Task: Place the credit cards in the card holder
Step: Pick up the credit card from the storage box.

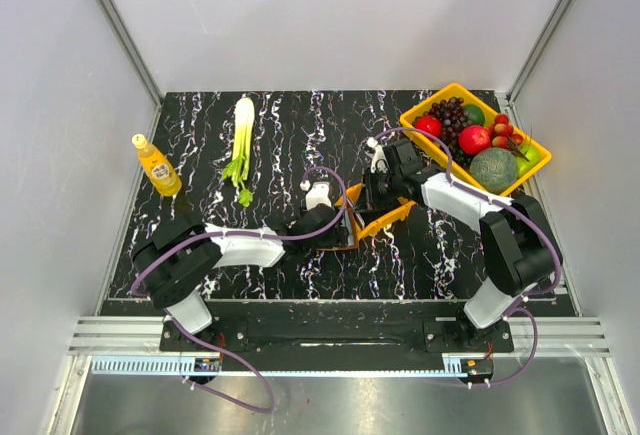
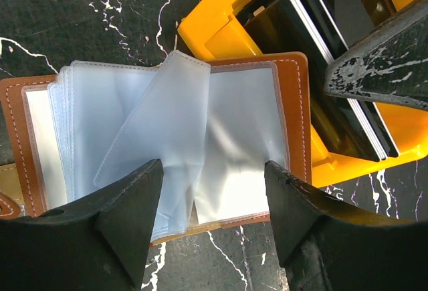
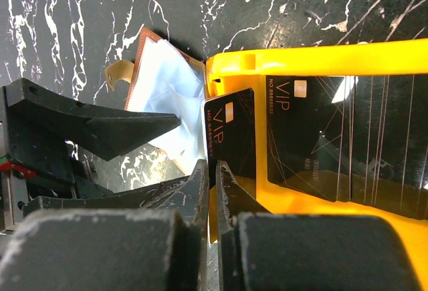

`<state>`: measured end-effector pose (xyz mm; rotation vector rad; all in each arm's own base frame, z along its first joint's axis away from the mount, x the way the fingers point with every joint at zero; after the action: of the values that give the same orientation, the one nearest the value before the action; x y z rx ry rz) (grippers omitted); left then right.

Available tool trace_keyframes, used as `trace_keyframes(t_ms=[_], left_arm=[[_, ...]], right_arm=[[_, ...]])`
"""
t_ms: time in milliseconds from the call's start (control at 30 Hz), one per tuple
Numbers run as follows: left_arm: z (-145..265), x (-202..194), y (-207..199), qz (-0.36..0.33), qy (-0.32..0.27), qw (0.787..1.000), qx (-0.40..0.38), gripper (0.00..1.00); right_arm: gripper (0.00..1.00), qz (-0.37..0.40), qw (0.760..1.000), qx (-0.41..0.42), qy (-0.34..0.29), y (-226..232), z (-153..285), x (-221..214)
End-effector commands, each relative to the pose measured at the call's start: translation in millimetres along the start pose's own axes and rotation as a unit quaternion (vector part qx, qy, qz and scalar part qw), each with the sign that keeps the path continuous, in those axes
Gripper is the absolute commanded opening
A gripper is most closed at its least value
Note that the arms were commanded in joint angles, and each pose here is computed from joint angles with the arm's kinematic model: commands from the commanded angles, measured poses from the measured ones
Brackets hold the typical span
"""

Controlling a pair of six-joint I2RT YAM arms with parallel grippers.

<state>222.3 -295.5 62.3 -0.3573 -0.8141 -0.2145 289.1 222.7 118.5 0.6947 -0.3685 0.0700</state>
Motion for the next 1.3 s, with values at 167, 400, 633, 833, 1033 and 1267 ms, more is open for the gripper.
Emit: trace_keyframes(t_ms=[167,400,633,833,1033,1267], left_arm=[[-5.5,-23.5,7.1,-0.014,0.054,0.998,0.007,0.67],[-4.5,-23.9,8.7,-0.015,0.054,0.998,0.011,0.67],[-4.3,-24.6,7.8,-0.015,0.055,0.998,0.008,0.67],[-3.8,-22.8,8.1,-0.014,0.052,0.999,0.009,0.67],[-3.8,-22.6,7.1,-0.016,0.053,0.998,0.008,0.67],[-4.2,-21.1,6.9,-0.017,0.053,0.998,0.009,0.67]], right_arm=[[0.00,-0.024,0.997,0.071,0.037,18.6,-6.9,-9.4],[0.00,-0.024,0.999,0.032,-0.029,16.7,7.3,8.0],[0.01,-0.005,0.997,0.011,-0.079,19.8,25.2,23.4],[0.03,-0.016,0.998,-0.034,-0.057,6.0,15.2,16.1],[0.03,-0.005,0.998,-0.053,-0.018,-4.0,-2.0,0.7],[0.07,-0.013,0.999,0.043,0.000,24.5,0.5,-5.7]])
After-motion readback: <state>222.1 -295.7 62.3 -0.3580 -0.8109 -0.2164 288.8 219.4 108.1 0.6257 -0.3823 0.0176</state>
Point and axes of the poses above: each gripper's point midway between its finger pads, its own z axis back along the fingers, its own y axis along the line the jaws close on, x = y × z, the point moved 5 cm from there along z, back along the fingers, and after that the axes turned 11 degrees about -z, right-handed, at the moved point
